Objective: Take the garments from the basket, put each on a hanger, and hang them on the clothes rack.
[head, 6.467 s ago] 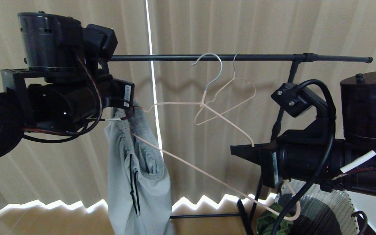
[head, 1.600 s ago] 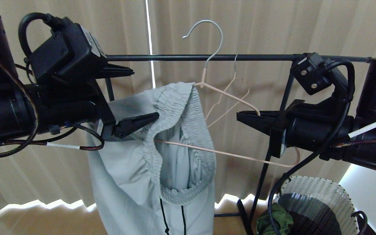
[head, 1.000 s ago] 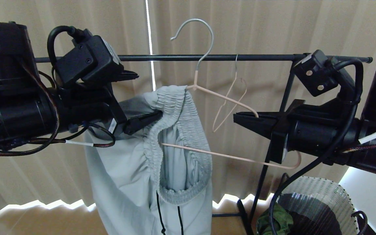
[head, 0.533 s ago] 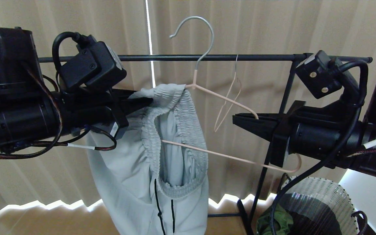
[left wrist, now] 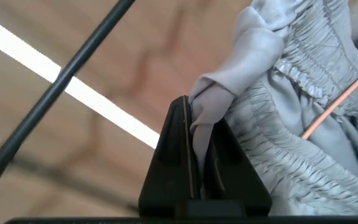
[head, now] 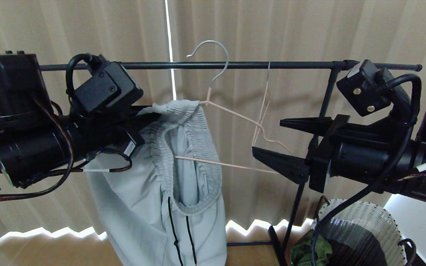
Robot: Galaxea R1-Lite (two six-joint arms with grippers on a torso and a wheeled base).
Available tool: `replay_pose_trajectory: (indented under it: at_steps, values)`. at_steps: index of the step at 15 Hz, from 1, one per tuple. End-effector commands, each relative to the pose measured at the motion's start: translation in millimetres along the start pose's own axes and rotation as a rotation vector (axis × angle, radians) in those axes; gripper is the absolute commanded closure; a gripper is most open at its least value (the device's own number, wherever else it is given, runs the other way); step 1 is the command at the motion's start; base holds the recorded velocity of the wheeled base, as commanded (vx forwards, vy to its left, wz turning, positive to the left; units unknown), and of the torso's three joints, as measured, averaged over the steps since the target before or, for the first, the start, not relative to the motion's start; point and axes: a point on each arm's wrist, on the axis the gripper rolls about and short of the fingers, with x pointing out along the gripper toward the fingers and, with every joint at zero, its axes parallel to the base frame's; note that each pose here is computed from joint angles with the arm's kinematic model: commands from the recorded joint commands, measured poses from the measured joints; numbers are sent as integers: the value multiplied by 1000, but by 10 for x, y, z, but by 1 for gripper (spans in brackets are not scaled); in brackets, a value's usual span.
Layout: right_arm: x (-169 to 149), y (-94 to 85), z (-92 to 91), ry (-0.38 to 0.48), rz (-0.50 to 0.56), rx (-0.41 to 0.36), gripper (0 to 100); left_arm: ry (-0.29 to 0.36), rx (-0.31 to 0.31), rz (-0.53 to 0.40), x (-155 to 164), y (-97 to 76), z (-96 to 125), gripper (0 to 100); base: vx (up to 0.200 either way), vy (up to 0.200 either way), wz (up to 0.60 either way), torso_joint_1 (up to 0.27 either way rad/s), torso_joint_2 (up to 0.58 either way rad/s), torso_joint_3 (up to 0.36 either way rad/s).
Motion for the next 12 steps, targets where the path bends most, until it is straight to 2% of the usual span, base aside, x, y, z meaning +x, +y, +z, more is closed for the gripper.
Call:
replay_pose_trajectory:
  at_steps: [1,2,4,7,9,10,12]
  values:
    - [-24,-109,-62,19,-50,-35,0,37,-9,31,-9,-12,-30,100,0,0,0,0,0,0]
    - [-36,-120,-116,40,-72,-49,0,70,-19,65,-14,-9,-37,100,0,0,0,0,0,0]
    - [-36,-104,-264,95,-98,-46,0,123,-87,133,-15,-6,-35,100,0,0,0,0,0,0]
    - [-31,-76,-355,127,-87,-45,0,174,-239,138,-75,15,7,100,0,0,0,0,0,0]
    - [17,-23,-360,130,-62,-45,0,126,-397,107,-111,-11,203,100,0,0,0,0,0,0]
    - [61,13,-374,137,-46,-44,0,90,-454,91,-121,-24,296,100,0,0,0,0,0,0]
    - [120,83,-378,140,-18,-37,0,39,-488,64,-150,-51,414,100,0,0,0,0,0,0]
